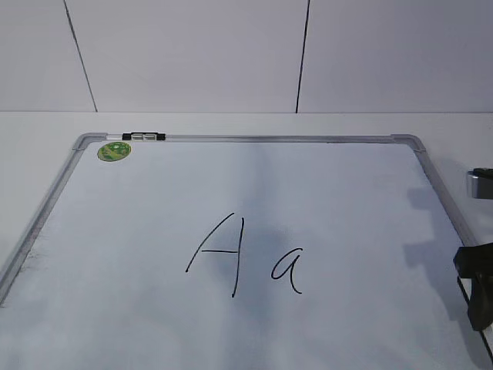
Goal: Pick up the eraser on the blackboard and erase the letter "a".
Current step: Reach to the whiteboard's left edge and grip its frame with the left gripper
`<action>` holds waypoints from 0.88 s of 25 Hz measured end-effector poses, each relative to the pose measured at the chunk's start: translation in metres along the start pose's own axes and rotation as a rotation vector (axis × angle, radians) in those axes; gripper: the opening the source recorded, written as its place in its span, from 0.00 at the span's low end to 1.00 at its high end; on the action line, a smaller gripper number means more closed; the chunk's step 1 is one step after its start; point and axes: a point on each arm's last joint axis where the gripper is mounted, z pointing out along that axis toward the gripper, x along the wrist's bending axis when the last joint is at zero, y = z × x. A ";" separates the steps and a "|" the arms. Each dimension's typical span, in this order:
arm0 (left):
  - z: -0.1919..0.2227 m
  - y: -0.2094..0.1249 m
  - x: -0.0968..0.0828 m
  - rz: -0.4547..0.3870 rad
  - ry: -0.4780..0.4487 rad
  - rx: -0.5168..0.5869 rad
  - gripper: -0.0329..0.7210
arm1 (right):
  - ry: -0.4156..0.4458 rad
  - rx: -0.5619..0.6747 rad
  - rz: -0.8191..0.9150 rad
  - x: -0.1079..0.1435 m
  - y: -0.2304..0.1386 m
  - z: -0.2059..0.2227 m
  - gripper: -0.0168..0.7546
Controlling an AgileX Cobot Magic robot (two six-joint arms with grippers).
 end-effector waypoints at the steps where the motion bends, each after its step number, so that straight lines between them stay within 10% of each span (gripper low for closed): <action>1: 0.001 -0.001 0.000 -0.001 0.000 0.018 0.36 | 0.008 0.006 0.000 0.001 0.001 -0.003 0.71; 22: 0.130 0.021 0.067 -0.187 0.182 0.619 0.37 | 0.179 0.030 -0.068 0.019 0.000 -0.024 0.71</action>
